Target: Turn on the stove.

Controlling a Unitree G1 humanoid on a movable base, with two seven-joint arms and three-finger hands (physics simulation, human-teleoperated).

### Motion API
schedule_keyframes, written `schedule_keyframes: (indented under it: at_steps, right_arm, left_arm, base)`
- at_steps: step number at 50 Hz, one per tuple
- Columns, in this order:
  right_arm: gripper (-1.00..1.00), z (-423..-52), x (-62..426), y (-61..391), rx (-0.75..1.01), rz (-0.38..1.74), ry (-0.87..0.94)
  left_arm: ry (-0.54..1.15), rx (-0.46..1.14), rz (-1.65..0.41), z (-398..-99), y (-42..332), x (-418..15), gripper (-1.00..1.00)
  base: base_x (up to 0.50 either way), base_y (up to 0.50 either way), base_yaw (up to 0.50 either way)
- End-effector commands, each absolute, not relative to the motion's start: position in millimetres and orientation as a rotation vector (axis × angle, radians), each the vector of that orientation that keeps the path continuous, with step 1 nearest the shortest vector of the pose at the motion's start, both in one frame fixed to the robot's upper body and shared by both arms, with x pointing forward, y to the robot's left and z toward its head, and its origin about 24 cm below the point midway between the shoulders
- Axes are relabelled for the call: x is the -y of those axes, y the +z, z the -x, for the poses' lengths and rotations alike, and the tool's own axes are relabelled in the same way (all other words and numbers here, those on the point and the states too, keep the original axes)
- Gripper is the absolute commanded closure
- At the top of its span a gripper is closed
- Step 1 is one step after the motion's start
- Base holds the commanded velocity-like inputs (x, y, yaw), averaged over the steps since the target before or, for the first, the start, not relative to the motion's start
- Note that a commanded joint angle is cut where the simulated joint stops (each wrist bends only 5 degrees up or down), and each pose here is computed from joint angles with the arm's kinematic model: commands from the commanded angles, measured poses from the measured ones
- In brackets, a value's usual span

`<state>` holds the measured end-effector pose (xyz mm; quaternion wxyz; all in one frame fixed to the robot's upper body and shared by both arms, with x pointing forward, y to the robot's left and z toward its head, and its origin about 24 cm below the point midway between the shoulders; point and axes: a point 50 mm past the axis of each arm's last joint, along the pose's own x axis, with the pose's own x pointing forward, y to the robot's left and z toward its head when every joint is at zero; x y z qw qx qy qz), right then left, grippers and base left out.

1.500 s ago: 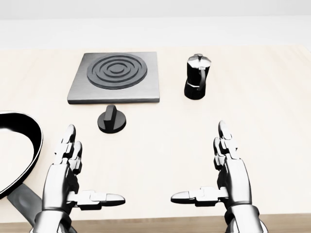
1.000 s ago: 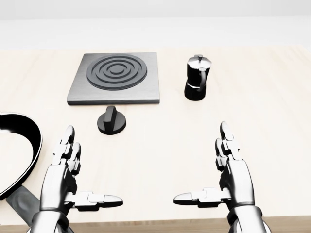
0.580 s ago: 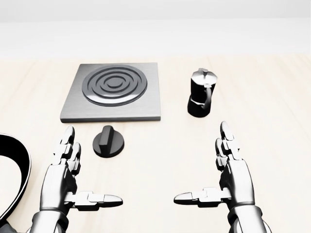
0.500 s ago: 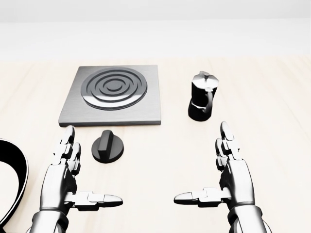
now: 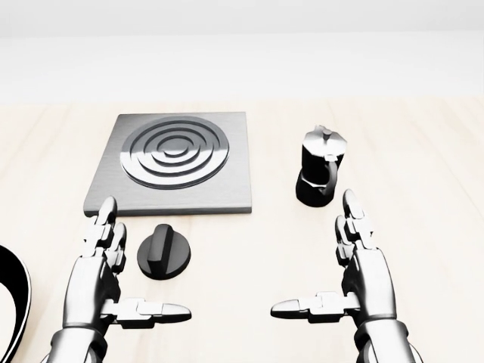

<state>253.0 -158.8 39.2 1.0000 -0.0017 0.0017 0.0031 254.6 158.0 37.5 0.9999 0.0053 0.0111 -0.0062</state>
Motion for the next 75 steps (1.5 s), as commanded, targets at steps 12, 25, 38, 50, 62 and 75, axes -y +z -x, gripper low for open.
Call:
schedule_keyframes:
  at_steps: [12,25,38,50,62,75]
  right_arm:
    - [-1.0,-252.5,157.9,39.6,-0.007,0.005,0.012]
    - [-1.0,-252.9,158.3,38.3,-0.012,0.002,0.011]
    - [-1.0,-253.8,159.0,38.2,-0.018,-0.001,0.005]
    - [-1.0,-254.3,159.0,37.3,-0.021,-0.002,0.004]
    - [-1.0,-253.9,158.6,36.9,-0.02,0.0,0.008]
    - [-1.0,-253.4,158.3,36.3,-0.018,0.002,0.01]
  left_arm:
    - [-0.014,-0.031,-0.012,-254.8,37.6,-157.8,-1.0]
    - [0.005,-0.044,-0.025,-261.3,39.8,-160.2,-1.0]
    - [0.039,-0.076,-0.024,-269.2,37.8,-163.6,-1.0]
    - [0.044,-0.098,-0.046,-275.0,34.1,-164.5,-1.0]
    - [0.036,-0.13,-0.069,-274.2,26.6,-163.3,-1.0]
    - [0.023,-0.152,-0.093,-274.2,21.5,-161.3,-1.0]
  base:
    - [0.0,0.0,0.0]
    - [0.0,0.0,0.0]
    - [0.0,0.0,0.0]
    - [0.0,0.0,0.0]
    - [0.0,0.0,0.0]
    - [0.0,0.0,0.0]
